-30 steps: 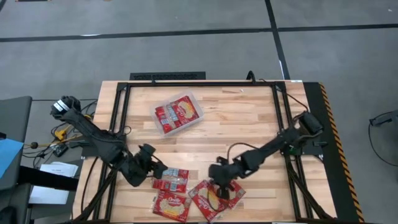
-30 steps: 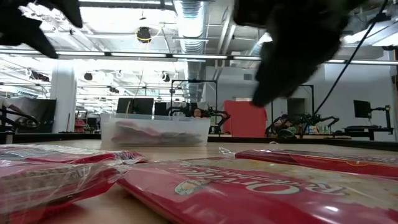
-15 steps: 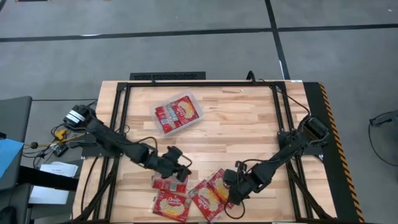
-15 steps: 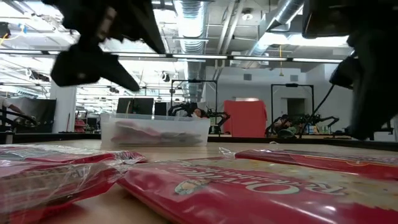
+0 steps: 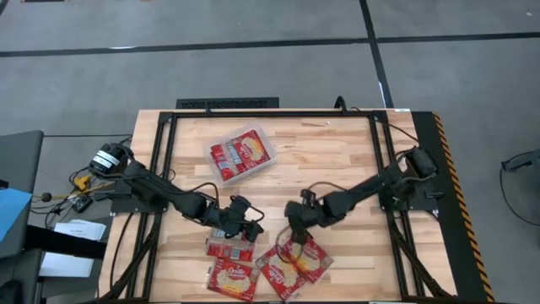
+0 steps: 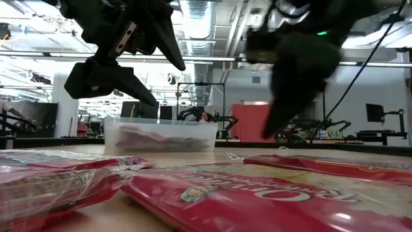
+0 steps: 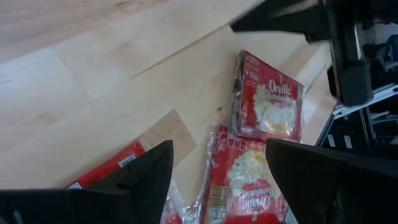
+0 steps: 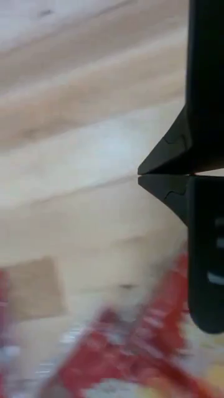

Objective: Sort popcorn bags into baskets
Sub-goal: Put the red popcorn bag into the transparent bin

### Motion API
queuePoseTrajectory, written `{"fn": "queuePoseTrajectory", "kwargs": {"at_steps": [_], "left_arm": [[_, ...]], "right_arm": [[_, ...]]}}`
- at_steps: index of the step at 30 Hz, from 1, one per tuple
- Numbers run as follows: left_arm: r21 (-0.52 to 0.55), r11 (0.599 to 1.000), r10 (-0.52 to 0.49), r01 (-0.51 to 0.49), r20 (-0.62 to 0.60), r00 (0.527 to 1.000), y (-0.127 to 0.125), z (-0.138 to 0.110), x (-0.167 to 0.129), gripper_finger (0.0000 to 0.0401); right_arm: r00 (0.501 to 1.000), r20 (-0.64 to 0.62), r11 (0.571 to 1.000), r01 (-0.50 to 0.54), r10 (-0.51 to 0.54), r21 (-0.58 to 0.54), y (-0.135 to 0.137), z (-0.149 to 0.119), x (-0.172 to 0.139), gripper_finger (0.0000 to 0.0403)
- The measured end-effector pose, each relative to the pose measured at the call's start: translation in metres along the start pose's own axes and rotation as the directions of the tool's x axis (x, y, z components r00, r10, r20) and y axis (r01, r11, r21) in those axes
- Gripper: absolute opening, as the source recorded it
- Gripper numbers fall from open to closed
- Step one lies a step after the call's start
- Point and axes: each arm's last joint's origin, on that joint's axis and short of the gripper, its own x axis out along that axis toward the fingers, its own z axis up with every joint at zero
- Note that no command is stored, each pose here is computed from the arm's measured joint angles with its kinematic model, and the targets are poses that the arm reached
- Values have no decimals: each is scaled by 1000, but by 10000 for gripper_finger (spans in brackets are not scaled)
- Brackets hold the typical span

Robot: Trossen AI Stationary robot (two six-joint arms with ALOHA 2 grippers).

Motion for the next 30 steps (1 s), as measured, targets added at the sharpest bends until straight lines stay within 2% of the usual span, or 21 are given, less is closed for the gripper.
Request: {"fn": "queuePoseTrajectory", "kwargs": {"at_steps": [2,5,8,11,15,19,24,30], "left_arm": [[2,1000,-20,20,-4,1000,-2,0,0,245],[33,995,-90,90,-13,996,-8,1,0,245],[62,990,-126,127,-19,992,-12,1,-1,245],[77,988,-129,131,-33,991,-12,1,-1,245],[81,988,-125,129,-51,991,-11,1,-1,245],[74,989,-127,131,-58,990,-11,2,0,245],[33,997,-73,75,-54,996,-6,2,0,245],[8,1000,-9,9,-12,1000,0,2,1,245]], "right_arm": [[996,-16,996,-88,88,-9,1,4,-9,11],[970,0,968,-243,243,-57,20,4,-37,9],[959,-49,954,-281,277,-107,39,-14,-47,11],[960,-108,952,-273,260,-138,54,-33,-39,11],[962,-175,963,-236,211,-133,58,-48,-16,10],[968,-156,968,-218,198,-123,54,-42,3,15],[977,-120,978,-189,177,-90,32,-23,24,12],[997,-40,997,-62,64,38,-21,11,38,14]]}}
